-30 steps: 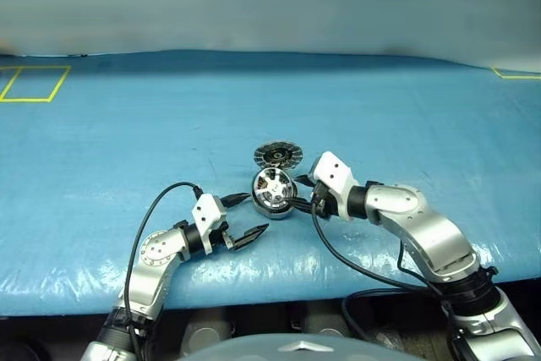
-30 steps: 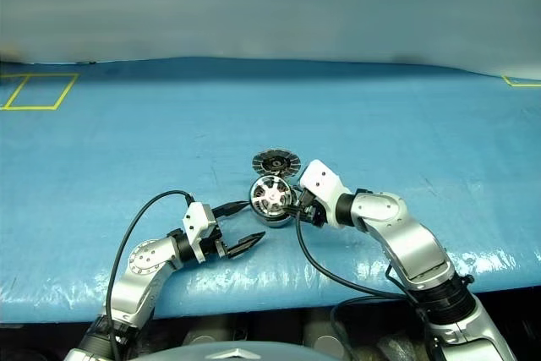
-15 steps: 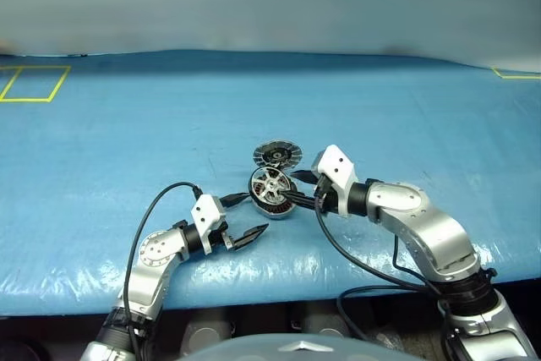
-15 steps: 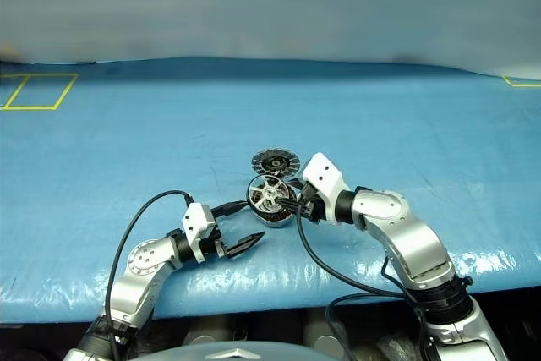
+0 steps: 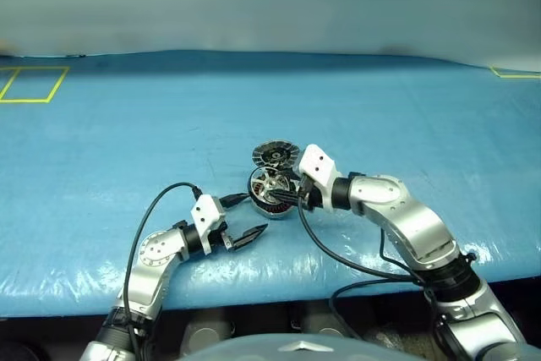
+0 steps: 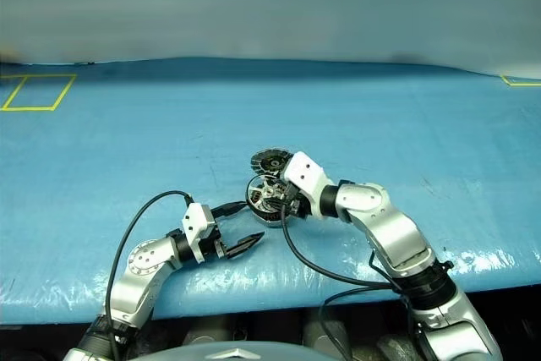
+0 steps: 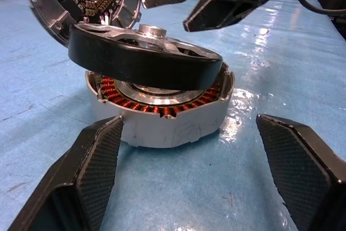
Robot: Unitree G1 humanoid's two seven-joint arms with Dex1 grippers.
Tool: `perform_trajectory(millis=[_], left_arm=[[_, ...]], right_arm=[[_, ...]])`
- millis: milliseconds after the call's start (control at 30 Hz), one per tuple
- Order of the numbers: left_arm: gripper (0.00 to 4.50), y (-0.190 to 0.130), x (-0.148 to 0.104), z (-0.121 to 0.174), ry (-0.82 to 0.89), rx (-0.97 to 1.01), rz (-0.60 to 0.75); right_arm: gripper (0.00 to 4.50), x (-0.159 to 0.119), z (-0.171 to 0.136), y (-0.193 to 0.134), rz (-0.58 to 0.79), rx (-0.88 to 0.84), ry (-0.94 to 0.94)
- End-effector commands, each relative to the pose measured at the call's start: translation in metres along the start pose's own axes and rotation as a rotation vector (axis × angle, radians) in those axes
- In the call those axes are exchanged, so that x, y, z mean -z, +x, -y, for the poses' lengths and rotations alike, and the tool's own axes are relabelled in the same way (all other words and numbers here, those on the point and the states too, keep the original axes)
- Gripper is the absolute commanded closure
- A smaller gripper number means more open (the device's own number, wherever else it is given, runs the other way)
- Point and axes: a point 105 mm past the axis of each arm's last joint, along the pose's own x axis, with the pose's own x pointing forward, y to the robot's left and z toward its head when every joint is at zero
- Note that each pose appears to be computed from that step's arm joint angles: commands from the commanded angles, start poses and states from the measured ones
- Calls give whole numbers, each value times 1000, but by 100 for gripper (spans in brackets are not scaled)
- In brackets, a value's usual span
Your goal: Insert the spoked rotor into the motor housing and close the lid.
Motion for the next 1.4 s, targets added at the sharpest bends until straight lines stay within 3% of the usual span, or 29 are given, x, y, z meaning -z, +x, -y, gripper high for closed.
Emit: perform_trajectory(millis=[33,500,700,833,933,1100,1300,1400], left_arm=[[29,0,-4,-1,9,-6,20],[29,11,-7,1,9,-15,32],[29,-1,-9,-4,8,-24,32],[29,-4,-6,-6,3,-29,32],[29,-3,-5,-6,0,-28,30],[29,-1,-3,-8,1,-30,27],[29,-6,3,-13,-1,-33,20],[29,-7,7,-13,-3,-26,14]], right_arm=[[207,-6,-1,1,-4,-33,-64],[207,1,7,16,-152,-98,-213],[207,2,3,17,-183,-135,-272],[280,6,6,17,-204,-114,-269],[282,9,8,15,-218,-91,-274],[286,6,6,10,-174,-73,-219],[292,-16,-3,-6,30,-93,0],[292,-11,2,-13,63,-35,92]])
